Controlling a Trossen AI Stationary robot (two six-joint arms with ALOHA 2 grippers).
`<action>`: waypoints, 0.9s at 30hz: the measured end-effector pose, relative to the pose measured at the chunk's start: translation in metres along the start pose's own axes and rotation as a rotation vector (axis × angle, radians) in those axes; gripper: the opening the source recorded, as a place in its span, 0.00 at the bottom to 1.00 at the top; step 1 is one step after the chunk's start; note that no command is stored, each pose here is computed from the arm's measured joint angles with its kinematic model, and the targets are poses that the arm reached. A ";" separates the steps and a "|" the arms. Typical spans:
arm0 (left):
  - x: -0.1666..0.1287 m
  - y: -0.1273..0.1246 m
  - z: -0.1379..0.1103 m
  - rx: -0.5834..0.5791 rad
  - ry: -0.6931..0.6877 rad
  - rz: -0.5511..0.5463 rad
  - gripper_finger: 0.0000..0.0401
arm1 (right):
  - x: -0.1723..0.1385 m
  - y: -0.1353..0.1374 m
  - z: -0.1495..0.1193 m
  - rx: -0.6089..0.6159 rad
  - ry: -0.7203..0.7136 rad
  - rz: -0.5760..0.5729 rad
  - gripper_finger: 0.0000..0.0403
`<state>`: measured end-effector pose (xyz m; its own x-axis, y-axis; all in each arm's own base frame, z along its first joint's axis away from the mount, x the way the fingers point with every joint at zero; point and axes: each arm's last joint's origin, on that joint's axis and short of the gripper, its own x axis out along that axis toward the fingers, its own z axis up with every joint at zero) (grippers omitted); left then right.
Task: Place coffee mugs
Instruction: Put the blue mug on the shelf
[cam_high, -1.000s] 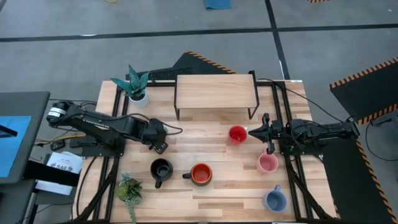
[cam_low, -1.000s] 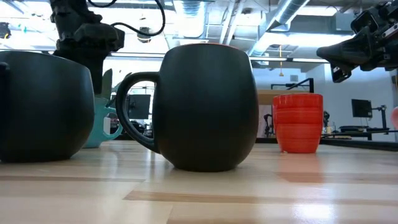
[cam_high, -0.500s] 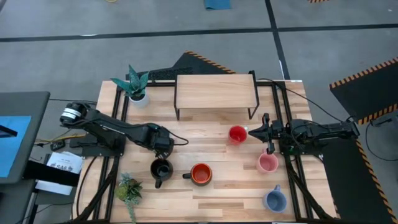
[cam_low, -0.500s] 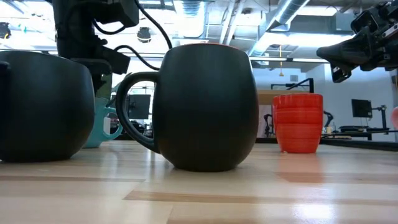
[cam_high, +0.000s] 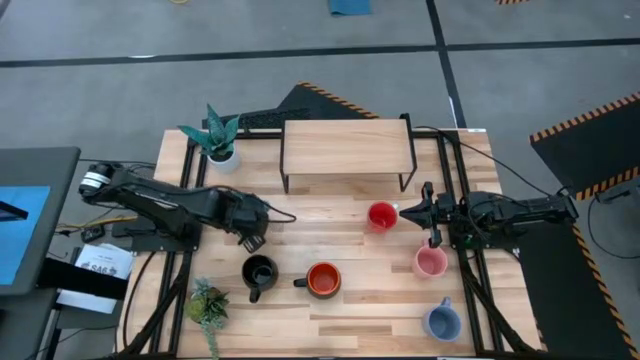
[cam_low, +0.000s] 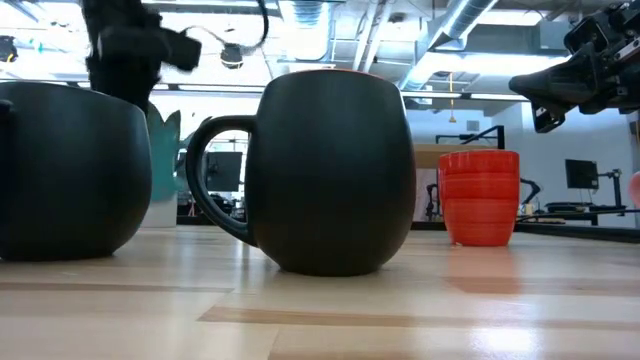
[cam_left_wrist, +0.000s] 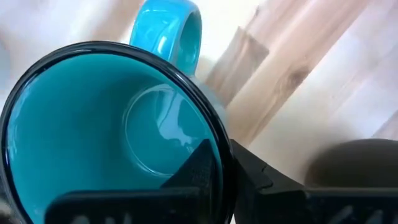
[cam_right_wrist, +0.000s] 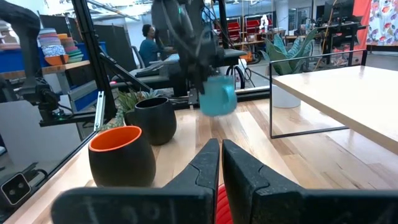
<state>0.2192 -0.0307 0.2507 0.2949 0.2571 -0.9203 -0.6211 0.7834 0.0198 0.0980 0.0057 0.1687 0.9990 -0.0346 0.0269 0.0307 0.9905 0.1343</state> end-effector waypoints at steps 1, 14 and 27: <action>-0.009 0.001 0.004 0.002 -0.024 -0.005 0.02 | 0.000 0.000 0.000 0.000 0.000 0.000 0.12; -0.128 -0.014 0.096 0.193 -0.413 -0.073 0.01 | 0.000 0.000 0.000 0.000 0.000 0.000 0.12; -0.084 0.026 0.253 0.308 -0.437 0.058 0.01 | 0.000 0.000 0.000 0.000 0.000 0.000 0.12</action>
<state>0.3624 0.1111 0.4278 0.5819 0.4650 -0.6672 -0.4228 0.8738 0.2403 0.0980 0.0057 0.1687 0.9991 -0.0345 0.0267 0.0306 0.9905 0.1341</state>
